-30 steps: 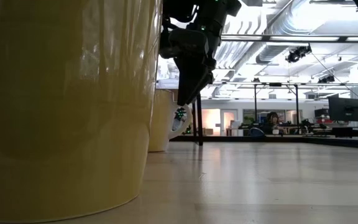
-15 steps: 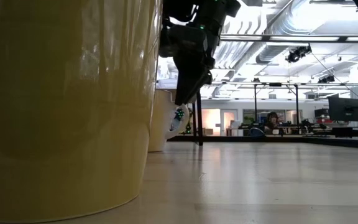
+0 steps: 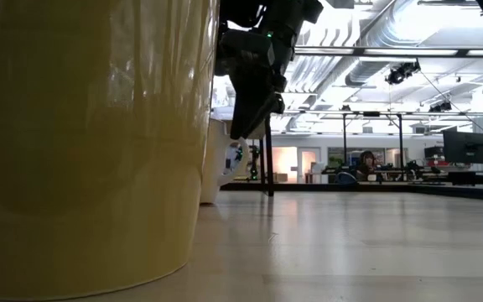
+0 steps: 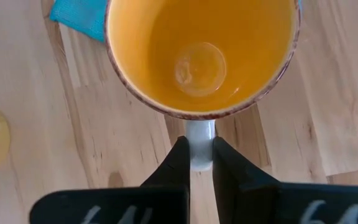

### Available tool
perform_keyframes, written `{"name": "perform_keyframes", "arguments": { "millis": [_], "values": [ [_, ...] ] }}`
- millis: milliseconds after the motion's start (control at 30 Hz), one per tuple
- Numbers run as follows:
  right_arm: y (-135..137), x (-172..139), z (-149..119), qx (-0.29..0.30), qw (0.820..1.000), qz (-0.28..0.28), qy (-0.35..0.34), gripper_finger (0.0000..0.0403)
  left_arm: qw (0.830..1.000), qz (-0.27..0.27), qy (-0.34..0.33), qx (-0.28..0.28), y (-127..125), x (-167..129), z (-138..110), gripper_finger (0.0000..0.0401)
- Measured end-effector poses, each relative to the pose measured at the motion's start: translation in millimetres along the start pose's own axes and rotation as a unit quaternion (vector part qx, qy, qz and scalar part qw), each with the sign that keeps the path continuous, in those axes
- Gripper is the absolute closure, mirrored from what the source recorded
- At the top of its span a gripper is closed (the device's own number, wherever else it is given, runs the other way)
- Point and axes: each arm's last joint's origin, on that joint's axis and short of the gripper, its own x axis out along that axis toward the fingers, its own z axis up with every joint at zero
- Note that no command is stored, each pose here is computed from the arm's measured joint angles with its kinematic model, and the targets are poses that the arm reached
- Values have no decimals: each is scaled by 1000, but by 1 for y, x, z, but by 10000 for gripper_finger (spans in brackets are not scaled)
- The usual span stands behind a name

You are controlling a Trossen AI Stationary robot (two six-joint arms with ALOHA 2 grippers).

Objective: Stack small to large cups/mugs on shelf
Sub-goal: Put the yellow mug on the shelf

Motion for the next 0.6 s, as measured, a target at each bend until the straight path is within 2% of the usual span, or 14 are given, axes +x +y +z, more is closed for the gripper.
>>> {"name": "perform_keyframes", "arguments": {
  "millis": [433,600],
  "values": [
    [6,-30,20,-21,999,-6,-44,396,1000,3,-2,0,0,0,0,263],
    [6,-28,17,-20,999,-10,-28,396,1000,3,-2,0,0,0,0,263]
  ]
}}
